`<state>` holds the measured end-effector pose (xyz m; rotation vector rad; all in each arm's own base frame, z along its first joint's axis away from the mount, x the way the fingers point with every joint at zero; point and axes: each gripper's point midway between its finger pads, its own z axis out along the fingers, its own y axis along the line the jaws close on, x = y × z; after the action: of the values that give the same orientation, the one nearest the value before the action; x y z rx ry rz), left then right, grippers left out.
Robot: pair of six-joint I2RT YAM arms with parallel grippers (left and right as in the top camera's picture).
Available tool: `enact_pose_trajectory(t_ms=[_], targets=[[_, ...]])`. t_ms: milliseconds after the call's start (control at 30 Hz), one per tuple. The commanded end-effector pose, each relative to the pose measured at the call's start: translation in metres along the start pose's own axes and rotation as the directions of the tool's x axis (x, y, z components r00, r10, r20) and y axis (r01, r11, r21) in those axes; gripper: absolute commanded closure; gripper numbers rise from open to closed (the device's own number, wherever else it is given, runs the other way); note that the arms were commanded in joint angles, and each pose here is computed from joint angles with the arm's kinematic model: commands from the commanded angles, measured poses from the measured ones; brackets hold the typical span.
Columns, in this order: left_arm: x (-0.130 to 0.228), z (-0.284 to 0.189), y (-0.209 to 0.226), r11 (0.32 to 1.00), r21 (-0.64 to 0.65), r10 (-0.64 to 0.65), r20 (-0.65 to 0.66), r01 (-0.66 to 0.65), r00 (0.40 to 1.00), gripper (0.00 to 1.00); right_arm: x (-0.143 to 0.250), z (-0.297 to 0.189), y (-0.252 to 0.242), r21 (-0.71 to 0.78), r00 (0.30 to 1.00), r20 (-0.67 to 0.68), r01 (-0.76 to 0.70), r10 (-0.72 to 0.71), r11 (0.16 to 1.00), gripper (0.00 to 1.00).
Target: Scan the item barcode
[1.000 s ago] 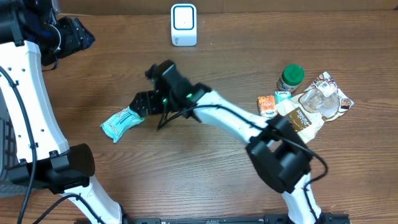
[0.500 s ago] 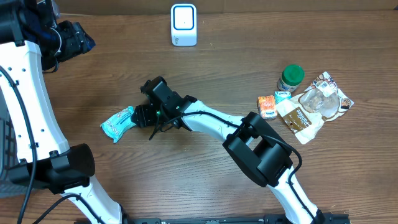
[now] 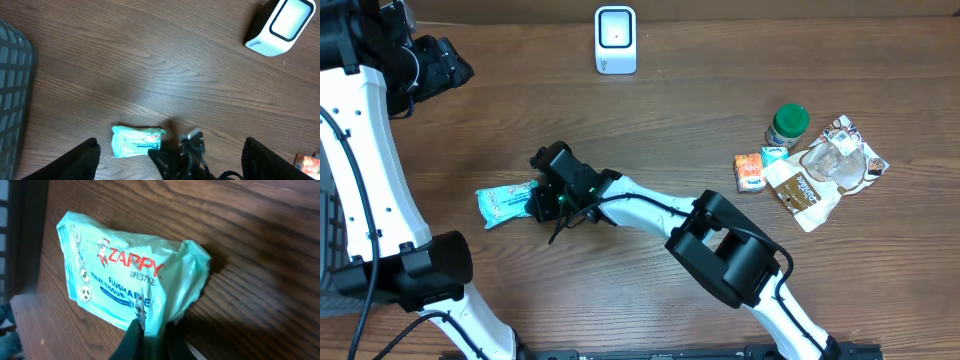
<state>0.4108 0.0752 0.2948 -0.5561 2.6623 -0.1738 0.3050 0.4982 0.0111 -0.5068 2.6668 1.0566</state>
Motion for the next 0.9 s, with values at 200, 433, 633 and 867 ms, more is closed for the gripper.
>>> enact_pose_trajectory(t_ms=[200,433,633,867], targets=[[0.003,0.0,0.002,1.0,-0.011,-0.007,-0.009,0.007,1.0,0.25,-0.039,-0.058,-0.037,0.027,0.994,0.003,-0.109,0.109,0.994,0.96],[0.029,0.029,-0.017,0.998,0.062,0.005,-0.145,0.004,0.989,0.32,-0.058,-0.146,-0.098,0.363,0.987,0.109,-0.152,0.119,0.919,0.96],[0.068,0.087,-0.037,0.997,0.059,0.069,-0.286,-0.055,0.956,0.38,-0.047,-0.19,-0.146,0.631,0.986,0.133,-0.164,0.102,0.759,0.96],[0.091,0.13,-0.043,0.995,0.067,0.092,-0.329,-0.074,0.94,0.36,-0.056,-0.289,-0.156,0.877,0.979,0.199,-0.156,-0.049,0.455,0.96]])
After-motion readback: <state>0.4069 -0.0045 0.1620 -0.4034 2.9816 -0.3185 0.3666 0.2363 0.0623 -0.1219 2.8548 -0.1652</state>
